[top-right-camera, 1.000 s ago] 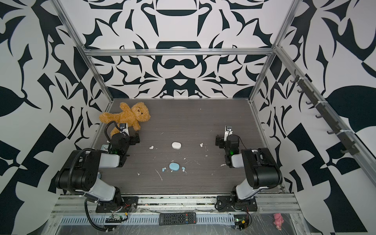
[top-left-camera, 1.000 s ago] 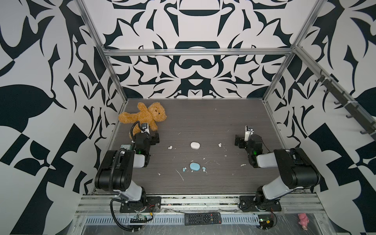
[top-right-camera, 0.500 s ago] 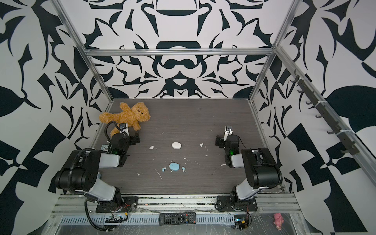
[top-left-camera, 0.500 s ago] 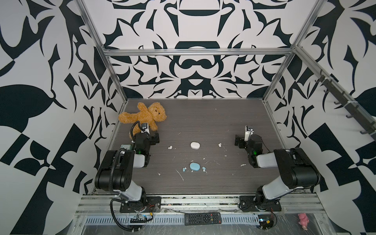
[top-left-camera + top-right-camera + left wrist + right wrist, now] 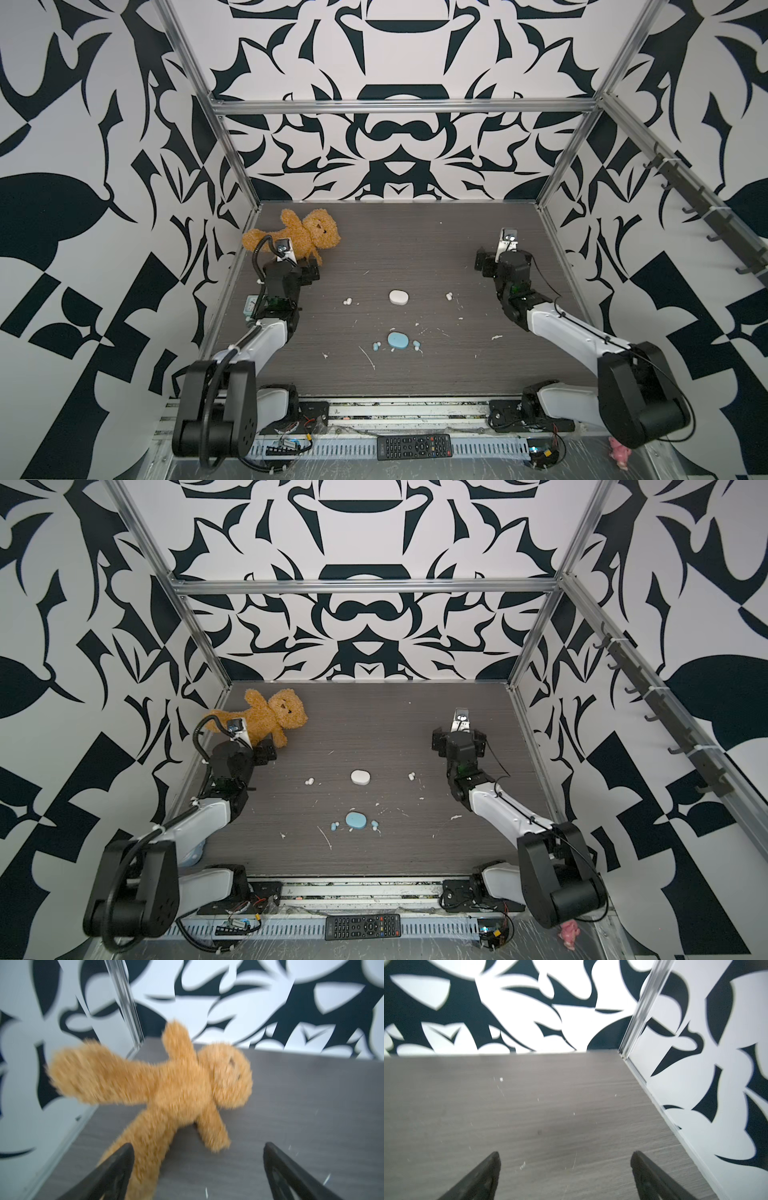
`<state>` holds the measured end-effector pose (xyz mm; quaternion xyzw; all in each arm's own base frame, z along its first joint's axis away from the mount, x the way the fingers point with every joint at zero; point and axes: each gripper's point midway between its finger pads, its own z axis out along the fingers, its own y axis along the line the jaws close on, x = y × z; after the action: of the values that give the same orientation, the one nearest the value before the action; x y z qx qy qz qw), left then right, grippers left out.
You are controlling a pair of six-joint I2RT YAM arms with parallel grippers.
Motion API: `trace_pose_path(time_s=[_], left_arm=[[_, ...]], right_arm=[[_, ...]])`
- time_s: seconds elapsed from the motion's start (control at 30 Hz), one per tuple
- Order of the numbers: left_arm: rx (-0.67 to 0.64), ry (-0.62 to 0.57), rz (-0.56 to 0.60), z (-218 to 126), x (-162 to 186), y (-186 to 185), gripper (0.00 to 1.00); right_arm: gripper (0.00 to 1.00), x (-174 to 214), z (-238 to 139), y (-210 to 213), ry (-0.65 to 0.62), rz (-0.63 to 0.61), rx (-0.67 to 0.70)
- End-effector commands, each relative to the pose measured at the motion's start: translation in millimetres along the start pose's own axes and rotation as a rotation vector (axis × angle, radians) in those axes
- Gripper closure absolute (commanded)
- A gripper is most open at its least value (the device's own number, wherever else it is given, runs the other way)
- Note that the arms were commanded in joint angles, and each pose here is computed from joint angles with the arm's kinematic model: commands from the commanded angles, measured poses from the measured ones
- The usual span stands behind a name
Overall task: Insert the wireless bluetooth earbuds into the charging case
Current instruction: 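Move the right gripper over the white charging case while the left arm rises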
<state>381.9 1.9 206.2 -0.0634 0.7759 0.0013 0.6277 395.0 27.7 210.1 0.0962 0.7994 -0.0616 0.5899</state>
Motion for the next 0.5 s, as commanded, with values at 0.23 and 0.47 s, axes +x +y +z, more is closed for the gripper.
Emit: trace_pose_path(time_s=[0.23,0.47], left_arm=[[0.101,0.172,-0.453,-92,-49,-19,0.01],[0.265,0.201,-0.516,-132,-42,-41,0.01]], right_arm=[[0.0,25,-34,-17,0.364,0.402,0.014],[0.0,27,-73,17,0.572,0.378,-0.049]])
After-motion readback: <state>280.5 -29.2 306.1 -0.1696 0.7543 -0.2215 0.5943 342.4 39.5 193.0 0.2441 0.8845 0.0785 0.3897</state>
